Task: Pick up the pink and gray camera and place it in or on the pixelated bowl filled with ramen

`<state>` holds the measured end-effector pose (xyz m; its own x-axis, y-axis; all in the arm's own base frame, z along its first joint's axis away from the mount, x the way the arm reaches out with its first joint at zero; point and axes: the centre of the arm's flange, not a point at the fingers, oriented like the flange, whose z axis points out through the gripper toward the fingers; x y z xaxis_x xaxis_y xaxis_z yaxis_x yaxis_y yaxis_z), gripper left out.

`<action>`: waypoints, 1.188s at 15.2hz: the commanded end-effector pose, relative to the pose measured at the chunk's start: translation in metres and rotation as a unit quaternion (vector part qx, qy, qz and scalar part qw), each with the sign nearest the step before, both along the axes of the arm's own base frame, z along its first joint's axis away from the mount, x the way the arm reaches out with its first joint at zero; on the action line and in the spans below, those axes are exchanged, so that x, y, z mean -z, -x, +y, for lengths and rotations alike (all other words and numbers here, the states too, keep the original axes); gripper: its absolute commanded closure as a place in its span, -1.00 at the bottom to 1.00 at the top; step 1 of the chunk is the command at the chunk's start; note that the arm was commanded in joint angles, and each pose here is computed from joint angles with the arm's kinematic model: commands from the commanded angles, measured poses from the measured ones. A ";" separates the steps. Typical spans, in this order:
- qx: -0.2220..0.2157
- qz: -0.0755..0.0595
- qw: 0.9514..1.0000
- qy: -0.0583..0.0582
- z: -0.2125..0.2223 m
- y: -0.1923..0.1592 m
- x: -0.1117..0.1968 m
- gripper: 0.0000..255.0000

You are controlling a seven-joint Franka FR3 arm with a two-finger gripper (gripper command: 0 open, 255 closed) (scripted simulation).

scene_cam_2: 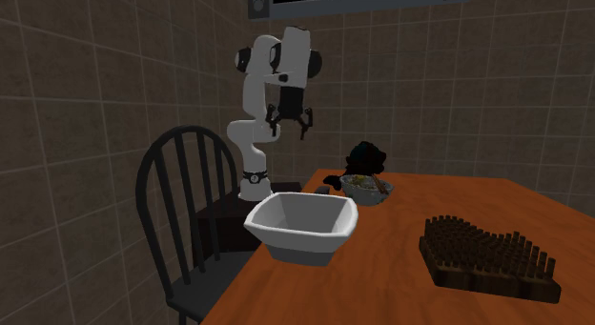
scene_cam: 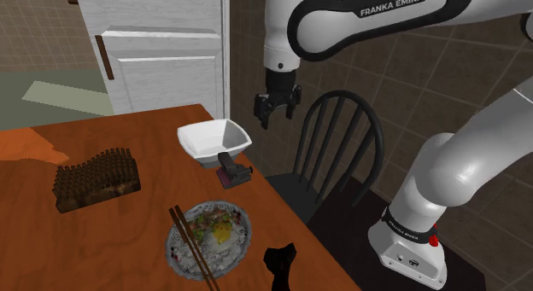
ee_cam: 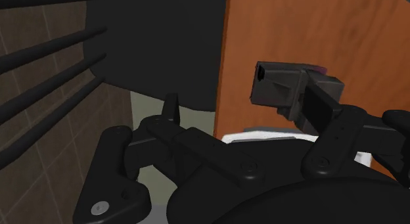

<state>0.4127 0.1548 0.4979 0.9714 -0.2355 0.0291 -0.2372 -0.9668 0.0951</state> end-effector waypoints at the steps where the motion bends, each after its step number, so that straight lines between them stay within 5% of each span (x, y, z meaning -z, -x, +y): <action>1: 0.011 -0.002 1.000 0.004 0.017 -0.016 0.020 -1.00; 14: 0.076 -0.007 0.997 0.032 0.107 -0.119 0.128 -1.00; 18: 0.076 -0.007 0.997 0.032 0.103 -0.119 0.149 -1.00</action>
<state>0.5295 0.2597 0.3559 0.9245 -0.3760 0.0621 -0.3811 -0.9122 0.1506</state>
